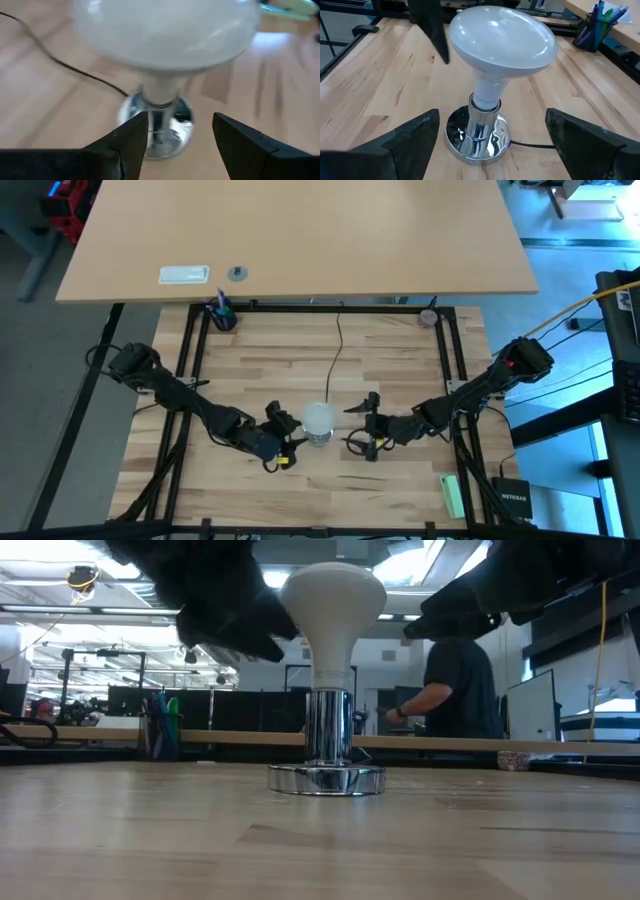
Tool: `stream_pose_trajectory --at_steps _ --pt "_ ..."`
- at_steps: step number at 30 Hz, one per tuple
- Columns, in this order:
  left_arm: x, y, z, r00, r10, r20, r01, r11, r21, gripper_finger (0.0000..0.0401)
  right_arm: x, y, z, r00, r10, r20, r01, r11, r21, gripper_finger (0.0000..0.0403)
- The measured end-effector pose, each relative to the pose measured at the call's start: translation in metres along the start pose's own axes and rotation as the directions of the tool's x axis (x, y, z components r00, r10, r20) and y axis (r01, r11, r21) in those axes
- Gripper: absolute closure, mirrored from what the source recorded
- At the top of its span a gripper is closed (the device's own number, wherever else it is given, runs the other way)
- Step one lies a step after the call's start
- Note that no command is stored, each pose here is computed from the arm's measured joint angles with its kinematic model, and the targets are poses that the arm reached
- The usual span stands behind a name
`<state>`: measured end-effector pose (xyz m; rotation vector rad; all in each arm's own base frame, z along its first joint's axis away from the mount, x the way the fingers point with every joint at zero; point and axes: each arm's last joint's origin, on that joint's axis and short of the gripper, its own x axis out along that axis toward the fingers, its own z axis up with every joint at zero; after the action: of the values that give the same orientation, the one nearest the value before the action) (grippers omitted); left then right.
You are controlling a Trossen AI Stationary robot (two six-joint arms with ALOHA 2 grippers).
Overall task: Screw lightbulb
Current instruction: Remove the lightbulb from the lamp
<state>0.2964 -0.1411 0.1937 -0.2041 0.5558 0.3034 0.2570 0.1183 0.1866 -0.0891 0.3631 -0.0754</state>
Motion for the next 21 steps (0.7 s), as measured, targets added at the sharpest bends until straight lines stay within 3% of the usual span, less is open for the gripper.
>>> stream_pose_trajectory --at_steps 4,6,9,14,21 --pt "0.004 0.011 -0.030 0.996 0.041 0.078 -0.037 0.998 -0.060 0.0191 0.000 -0.001 0.001 1.000 -0.003 0.004 0.003 1.000 0.003 0.0036" --pt "0.010 0.015 -0.038 0.990 0.000 0.141 0.020 0.990 -0.137 0.0191 0.001 -0.002 0.001 1.000 -0.010 0.004 0.010 1.000 0.005 0.0036" --pt "0.014 0.017 -0.033 0.964 -0.077 0.256 0.122 0.978 -0.167 0.0191 0.002 -0.004 0.001 1.000 -0.014 0.003 0.014 1.000 0.004 0.0036" --pt "0.020 0.020 -0.026 0.958 -0.076 0.275 0.100 0.992 -0.076 0.0191 0.002 -0.004 0.001 1.000 -0.018 0.003 0.018 1.000 -0.012 0.0036" --pt "0.040 0.016 -0.023 0.961 -0.045 0.273 0.061 0.997 -0.049 0.0191 0.003 -0.005 0.001 1.000 -0.025 0.003 0.025 1.000 -0.013 0.0036"
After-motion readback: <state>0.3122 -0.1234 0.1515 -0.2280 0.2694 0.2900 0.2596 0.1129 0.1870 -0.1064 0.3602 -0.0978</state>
